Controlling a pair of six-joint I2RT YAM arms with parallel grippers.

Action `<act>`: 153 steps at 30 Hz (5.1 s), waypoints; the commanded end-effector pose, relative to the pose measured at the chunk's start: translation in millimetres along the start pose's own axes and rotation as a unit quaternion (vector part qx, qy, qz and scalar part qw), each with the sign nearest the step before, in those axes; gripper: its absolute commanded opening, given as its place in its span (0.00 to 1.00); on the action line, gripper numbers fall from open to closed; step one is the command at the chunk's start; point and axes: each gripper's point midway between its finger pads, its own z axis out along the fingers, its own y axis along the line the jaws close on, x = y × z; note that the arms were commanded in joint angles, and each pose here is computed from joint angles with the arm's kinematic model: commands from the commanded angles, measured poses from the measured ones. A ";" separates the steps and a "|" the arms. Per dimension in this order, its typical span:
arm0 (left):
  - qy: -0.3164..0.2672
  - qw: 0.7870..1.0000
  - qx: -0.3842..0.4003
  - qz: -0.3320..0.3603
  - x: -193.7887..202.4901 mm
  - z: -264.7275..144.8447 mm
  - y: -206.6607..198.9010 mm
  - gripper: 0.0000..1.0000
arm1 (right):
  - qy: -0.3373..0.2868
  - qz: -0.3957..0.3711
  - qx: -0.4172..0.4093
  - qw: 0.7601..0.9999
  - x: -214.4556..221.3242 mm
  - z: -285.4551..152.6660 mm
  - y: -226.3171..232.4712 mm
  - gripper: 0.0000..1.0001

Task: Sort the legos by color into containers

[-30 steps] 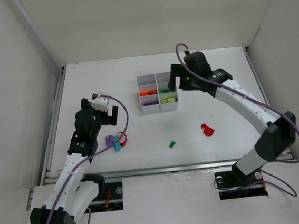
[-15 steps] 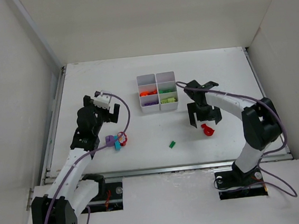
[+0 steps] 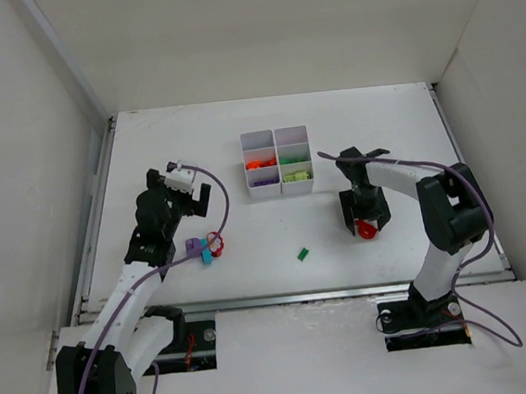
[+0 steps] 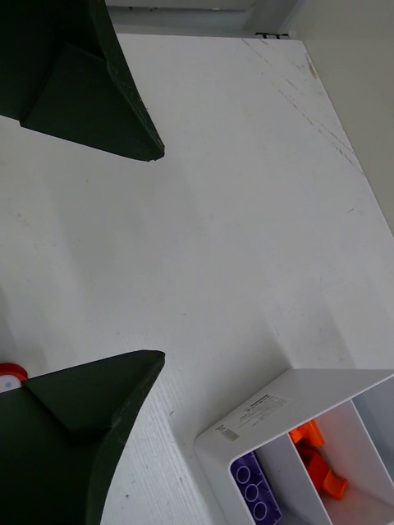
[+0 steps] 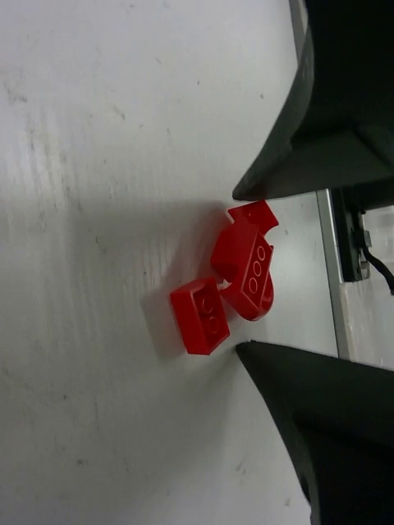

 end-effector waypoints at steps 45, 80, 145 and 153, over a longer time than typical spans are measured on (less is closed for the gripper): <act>0.013 1.000 -0.023 -0.009 -27.1 1.4 17.9 1.00 | -0.543 0.018 -0.027 0.839 -273.5 -216.8 137.3 0.24; 0.009 0.999 -0.043 -0.011 -25.5 -4.0 29.0 1.00 | -0.490 0.009 -0.073 0.869 -222.1 -235.0 123.4 0.79; 0.010 1.000 -0.025 -0.015 -13.4 -1.2 14.3 1.00 | -0.322 0.085 -0.112 0.936 -115.2 -140.2 54.8 0.04; 0.014 0.999 -0.039 0.008 -15.0 -2.2 21.8 1.00 | -0.421 0.089 -0.169 0.887 -209.1 -209.9 117.1 0.03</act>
